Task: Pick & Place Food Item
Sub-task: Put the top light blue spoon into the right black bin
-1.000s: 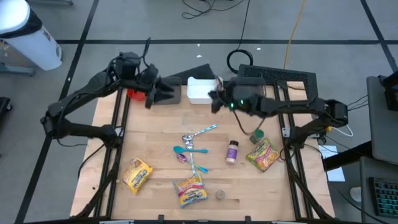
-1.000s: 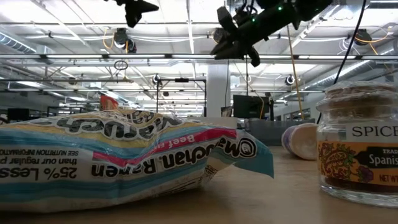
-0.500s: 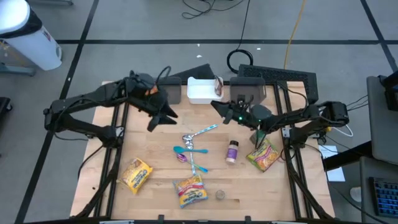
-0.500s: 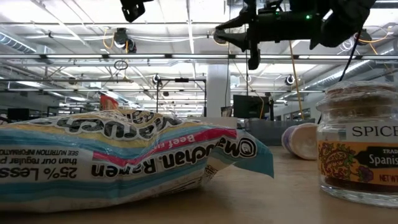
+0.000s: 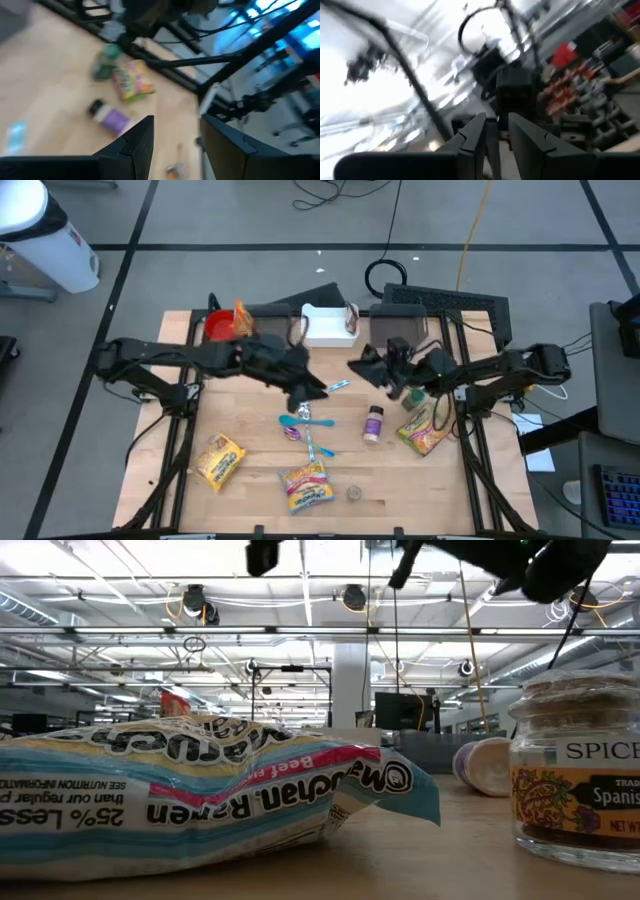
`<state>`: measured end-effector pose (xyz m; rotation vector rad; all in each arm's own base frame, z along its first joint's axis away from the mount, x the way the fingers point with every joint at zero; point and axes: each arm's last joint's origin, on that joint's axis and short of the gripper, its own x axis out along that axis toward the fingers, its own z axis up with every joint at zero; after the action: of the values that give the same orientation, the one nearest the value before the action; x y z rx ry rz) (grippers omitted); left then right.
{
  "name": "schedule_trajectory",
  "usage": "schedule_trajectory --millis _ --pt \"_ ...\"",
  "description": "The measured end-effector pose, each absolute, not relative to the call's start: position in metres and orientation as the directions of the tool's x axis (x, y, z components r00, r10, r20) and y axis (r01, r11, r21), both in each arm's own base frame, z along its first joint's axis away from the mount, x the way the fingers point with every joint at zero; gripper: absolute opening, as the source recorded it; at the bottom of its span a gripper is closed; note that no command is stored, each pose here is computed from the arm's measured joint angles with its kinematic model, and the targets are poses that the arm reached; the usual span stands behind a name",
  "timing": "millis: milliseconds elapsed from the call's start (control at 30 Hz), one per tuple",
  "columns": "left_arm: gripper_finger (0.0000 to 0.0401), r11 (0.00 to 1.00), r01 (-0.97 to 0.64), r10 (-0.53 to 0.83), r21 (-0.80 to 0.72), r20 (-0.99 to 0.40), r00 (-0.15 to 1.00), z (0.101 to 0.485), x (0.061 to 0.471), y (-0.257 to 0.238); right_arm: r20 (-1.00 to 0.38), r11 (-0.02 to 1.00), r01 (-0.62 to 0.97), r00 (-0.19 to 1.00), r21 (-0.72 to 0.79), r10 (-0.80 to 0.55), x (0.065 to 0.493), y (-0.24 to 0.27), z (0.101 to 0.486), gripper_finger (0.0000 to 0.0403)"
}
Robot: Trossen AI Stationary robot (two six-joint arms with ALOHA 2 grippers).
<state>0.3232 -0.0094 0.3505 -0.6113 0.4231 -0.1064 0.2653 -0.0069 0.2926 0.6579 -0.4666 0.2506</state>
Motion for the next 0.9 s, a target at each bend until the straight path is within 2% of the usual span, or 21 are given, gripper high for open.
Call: schedule_trajectory --millis 167,433,633,900 --pt "0.0170 0.799 0.045 -0.278 -0.599 -0.303 0.911 0.338 0.344 -0.036 0.380 0.833 -0.314 0.915 0.456 0.136 0.247 0.016 0.304 0.0075" --pt "0.0170 0.791 -0.044 -0.309 -0.611 -0.460 0.832 0.321 0.338 -0.056 0.180 0.901 -0.160 0.979 0.404 0.093 0.215 0.056 0.307 0.0075" --pt "0.0170 0.799 -0.118 -0.290 -0.589 -0.550 0.783 0.316 0.328 -0.051 0.137 0.939 -0.053 0.991 0.341 0.006 0.208 0.069 0.311 0.0075" --pt "0.0170 0.837 -0.242 -0.198 -0.490 -0.685 0.701 0.306 0.318 -0.020 -0.083 0.975 0.022 0.997 0.221 -0.004 0.226 0.075 0.344 0.0075"
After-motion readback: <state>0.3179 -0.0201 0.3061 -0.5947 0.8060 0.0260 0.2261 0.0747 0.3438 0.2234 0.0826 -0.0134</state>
